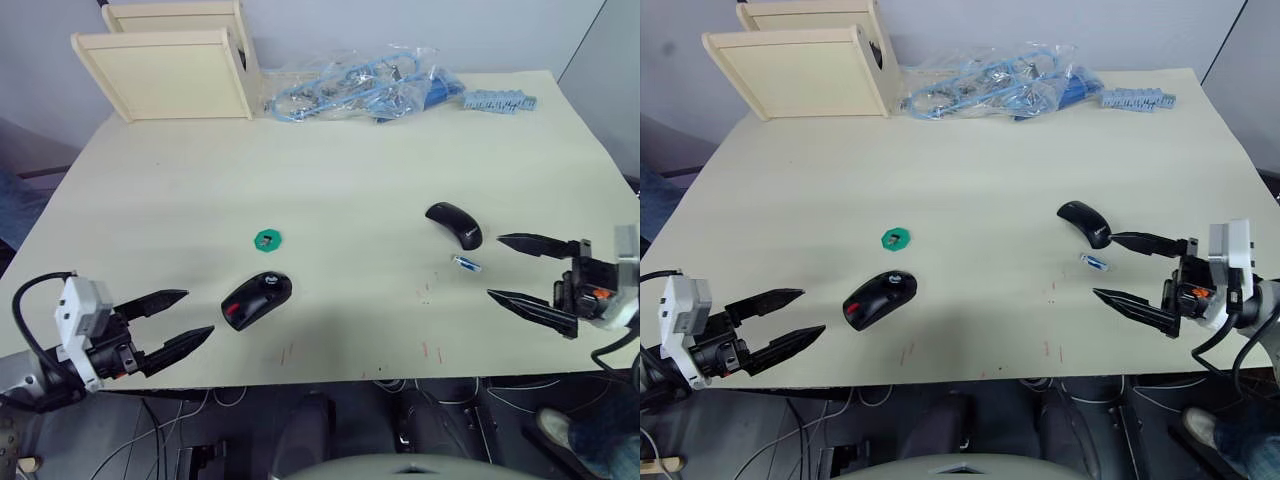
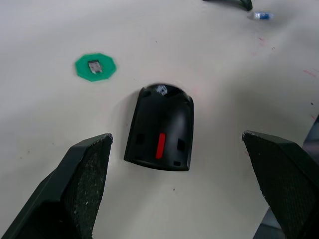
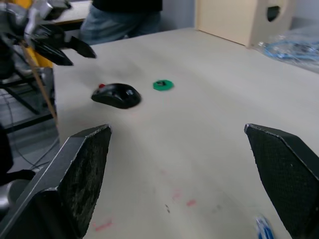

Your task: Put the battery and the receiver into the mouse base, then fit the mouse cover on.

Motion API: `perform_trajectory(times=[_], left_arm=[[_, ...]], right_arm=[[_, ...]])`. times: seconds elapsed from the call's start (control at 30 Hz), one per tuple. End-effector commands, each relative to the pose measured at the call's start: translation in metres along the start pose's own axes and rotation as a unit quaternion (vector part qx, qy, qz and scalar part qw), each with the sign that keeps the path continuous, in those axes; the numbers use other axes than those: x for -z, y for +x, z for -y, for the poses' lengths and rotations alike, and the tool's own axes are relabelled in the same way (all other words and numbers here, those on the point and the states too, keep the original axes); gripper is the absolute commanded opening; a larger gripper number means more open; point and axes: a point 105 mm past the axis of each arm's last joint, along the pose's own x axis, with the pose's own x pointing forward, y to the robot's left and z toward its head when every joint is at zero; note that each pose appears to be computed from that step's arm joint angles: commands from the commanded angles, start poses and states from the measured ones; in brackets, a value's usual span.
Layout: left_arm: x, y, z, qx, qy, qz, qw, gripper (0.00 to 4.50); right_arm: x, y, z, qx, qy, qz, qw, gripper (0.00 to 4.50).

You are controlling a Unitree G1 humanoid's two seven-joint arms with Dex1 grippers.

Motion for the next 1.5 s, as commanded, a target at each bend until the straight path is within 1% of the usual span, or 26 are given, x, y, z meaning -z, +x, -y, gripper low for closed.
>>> perform_trajectory(times=[0.03, 0.13, 0.3, 0.43, 0.53, 0.87, 1.07, 1.33, 1.5], left_arm=[[-0.007, 0.01, 0.0, 0.013, 0.026, -0.021, 0.999, 4.45], [-0.009, 0.019, -0.003, 0.019, 0.03, -0.027, 0.999, 4.45], [-0.013, 0.038, -0.005, 0.017, 0.042, -0.036, 0.998, 4.45], [-0.012, 0.053, -0.003, 0.021, 0.06, -0.045, 0.997, 4.45], [-0.007, 0.054, -0.004, 0.025, 0.071, -0.06, 0.995, 4.45], [0.001, 0.061, -0.011, 0.016, 0.077, -0.082, 0.994, 4.45], [0.001, 0.063, -0.012, 0.021, 0.08, -0.09, 0.992, 4.45], [0.007, 0.068, -0.021, 0.02, 0.089, -0.104, 0.99, 4.45], [0.011, 0.073, -0.022, 0.024, 0.09, -0.103, 0.99, 4.45]], right_arm=[[-0.017, 0.01, -0.012, -0.061, -0.021, 0.005, 0.998, 4.5], [-0.02, 0.014, -0.013, -0.071, -0.023, 0.003, 0.997, 4.5], [-0.02, 0.011, -0.014, -0.073, -0.025, -0.004, 0.997, 4.5], [-0.014, 0.005, -0.016, -0.064, -0.018, -0.012, 0.998, 4.5], [-0.012, 0.004, -0.015, -0.053, -0.016, -0.01, 0.998, 4.5], [-0.01, 0.005, -0.021, -0.048, -0.016, -0.01, 0.999, 4.5], [-0.008, 0.004, -0.022, -0.042, -0.015, -0.012, 0.999, 4.5], [-0.009, 0.005, -0.023, -0.037, -0.015, -0.012, 0.999, 4.5], [-0.009, 0.005, -0.022, -0.035, -0.015, -0.013, 0.999, 4.5]])
